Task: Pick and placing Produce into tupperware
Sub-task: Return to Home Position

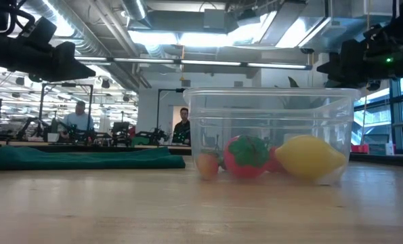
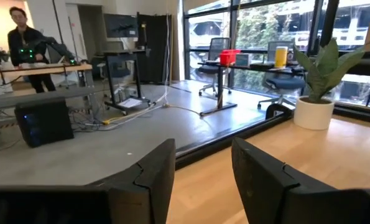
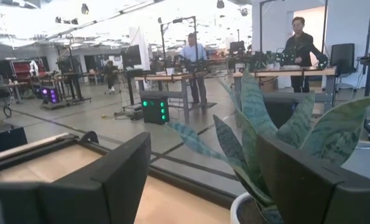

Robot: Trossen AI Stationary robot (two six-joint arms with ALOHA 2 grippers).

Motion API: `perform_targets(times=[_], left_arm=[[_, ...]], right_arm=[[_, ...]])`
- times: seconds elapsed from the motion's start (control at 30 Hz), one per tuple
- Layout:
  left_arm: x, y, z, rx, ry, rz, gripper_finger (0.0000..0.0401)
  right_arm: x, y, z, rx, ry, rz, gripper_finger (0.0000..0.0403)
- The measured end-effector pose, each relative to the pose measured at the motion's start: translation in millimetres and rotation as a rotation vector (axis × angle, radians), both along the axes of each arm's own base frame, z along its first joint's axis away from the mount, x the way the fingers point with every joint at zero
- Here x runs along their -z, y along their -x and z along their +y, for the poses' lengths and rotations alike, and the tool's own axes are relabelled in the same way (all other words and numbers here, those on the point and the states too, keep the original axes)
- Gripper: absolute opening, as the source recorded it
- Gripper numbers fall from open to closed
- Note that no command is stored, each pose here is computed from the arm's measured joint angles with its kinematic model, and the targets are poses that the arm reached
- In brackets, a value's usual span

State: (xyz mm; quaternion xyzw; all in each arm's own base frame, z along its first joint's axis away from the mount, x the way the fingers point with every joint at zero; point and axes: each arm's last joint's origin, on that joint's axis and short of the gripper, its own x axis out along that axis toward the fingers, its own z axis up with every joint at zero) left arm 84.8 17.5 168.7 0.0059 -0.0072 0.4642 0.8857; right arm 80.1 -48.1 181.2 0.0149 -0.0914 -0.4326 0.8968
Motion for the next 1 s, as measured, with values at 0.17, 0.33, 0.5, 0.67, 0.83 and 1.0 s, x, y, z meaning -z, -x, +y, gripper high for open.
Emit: perform_targets(times=[0.17,0.33,0.5,0.67,0.83,1.0], left_arm=[[-0.1,0.0,0.0,0.000,0.000,-0.001,0.0148],[-0.1,0.0,0.0,0.000,0.000,-0.001,0.0155],[-0.1,0.0,0.0,0.000,0.000,-0.001,0.0161],[-0.1,0.0,0.0,0.000,0.000,-0.001,0.0156],[-0.1,0.0,0.0,0.000,0.000,-0.001,0.0148],[-0.2,0.0,0.0,0.000,0.000,-0.002,0.0145]], right_arm=[[1.8,-0.3,-0.1,0.000,-0.007,0.018,0.0289],[1.8,-0.3,-0.1,0.000,-0.006,0.019,0.0289],[1.6,-0.3,-0.1,0.000,-0.005,0.019,0.0289],[1.6,-0.3,-0.1,0.000,-0.005,0.019,0.0289],[1.6,-0.3,-0.1,0.000,-0.005,0.020,0.0289],[1.6,-0.3,-0.1,0.001,-0.005,0.020,0.0289]])
